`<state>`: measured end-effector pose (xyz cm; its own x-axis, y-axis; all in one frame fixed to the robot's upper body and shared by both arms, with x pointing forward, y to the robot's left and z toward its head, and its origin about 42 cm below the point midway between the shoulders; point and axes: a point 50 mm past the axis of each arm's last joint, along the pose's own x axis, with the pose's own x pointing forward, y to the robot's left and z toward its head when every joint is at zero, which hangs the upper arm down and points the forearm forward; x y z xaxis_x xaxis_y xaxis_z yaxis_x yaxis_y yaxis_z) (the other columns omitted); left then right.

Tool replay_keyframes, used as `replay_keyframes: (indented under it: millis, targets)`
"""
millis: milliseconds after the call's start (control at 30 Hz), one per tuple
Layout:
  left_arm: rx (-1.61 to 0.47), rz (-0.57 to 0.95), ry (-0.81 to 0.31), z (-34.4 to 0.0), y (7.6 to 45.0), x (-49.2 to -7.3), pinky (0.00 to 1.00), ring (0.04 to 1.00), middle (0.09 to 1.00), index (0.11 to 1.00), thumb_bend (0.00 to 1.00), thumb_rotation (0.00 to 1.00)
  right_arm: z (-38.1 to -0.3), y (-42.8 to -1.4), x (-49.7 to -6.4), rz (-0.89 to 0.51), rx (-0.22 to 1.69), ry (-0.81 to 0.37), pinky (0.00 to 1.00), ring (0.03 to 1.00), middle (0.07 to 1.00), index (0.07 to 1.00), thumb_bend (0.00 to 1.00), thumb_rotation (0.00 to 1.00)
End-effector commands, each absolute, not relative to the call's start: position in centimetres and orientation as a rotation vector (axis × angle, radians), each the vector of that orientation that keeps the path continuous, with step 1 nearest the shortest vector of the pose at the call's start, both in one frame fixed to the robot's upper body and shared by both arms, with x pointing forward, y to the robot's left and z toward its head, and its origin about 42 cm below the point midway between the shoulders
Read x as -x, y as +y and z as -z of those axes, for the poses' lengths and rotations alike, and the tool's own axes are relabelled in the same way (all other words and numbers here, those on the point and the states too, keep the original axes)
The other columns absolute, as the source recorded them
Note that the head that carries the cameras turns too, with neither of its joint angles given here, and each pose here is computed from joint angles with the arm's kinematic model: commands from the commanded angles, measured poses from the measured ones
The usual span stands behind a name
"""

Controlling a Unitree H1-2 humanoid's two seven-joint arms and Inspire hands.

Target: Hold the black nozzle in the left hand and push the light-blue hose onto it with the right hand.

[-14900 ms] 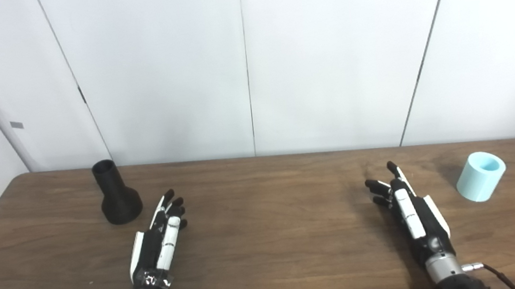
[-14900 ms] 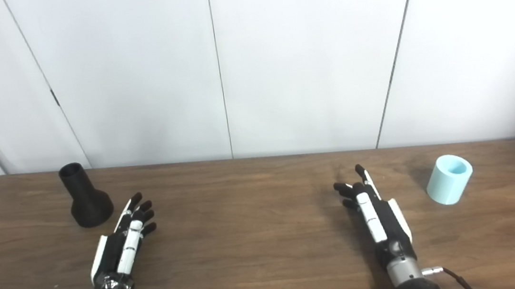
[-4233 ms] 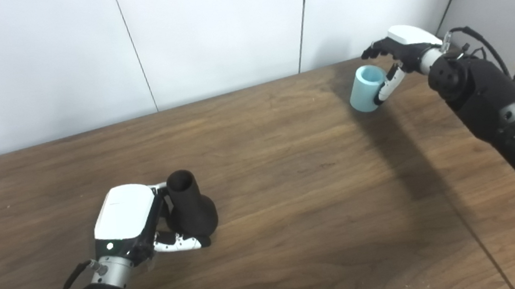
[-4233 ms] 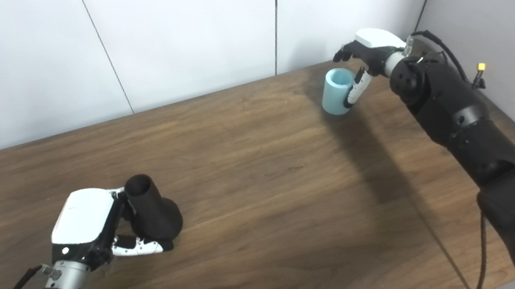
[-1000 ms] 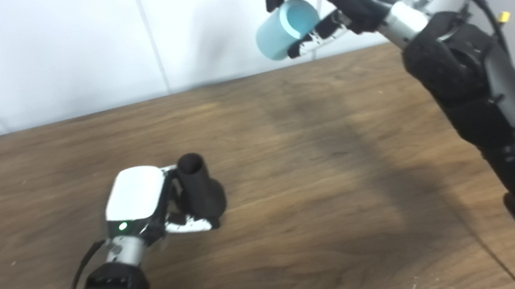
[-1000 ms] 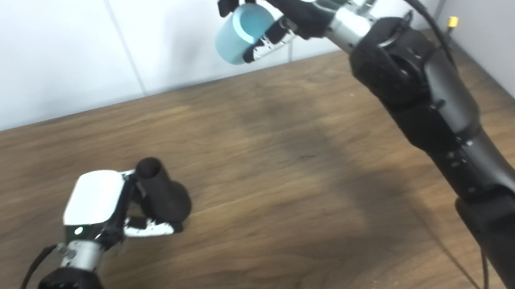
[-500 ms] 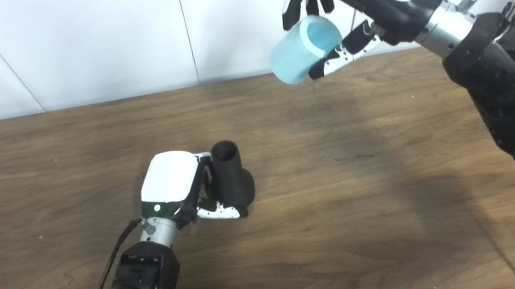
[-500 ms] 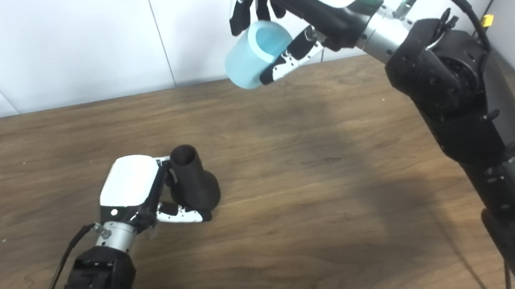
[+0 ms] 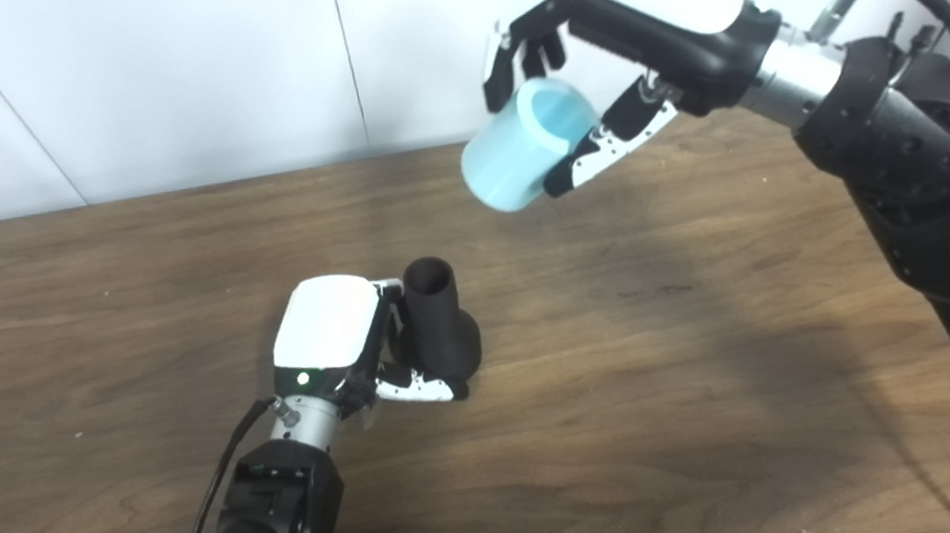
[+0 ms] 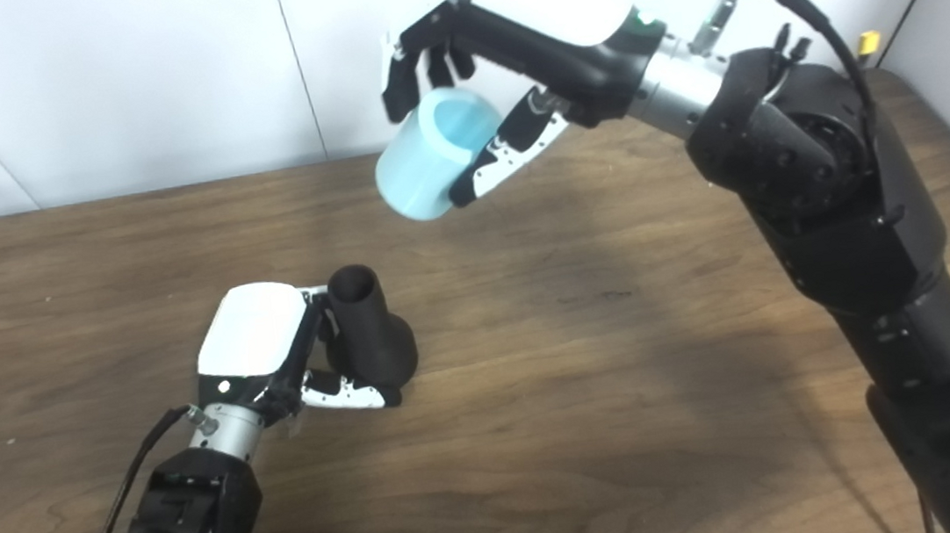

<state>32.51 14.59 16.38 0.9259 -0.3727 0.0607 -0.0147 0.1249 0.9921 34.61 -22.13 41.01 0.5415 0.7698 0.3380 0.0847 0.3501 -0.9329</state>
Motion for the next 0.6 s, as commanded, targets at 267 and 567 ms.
replay_keyframes:
  millis: [267,567]
  targets:
    - [-1.448,0.301,-0.334,-16.7,13.2,-32.6,0.49,0.542,0.5,0.48,0.52,0.0,-42.1,-19.5,-34.3,-0.535,1.138,-1.006,0.42,0.385,0.508,0.489,0.51,0.0]
    - [-1.448,0.295,-0.338,-16.7,12.9,-32.6,0.48,0.534,0.498,0.48,0.52,0.0,-41.6,-18.5,-34.5,-0.6,1.155,-0.941,0.44,0.388,0.496,0.493,0.52,0.0]
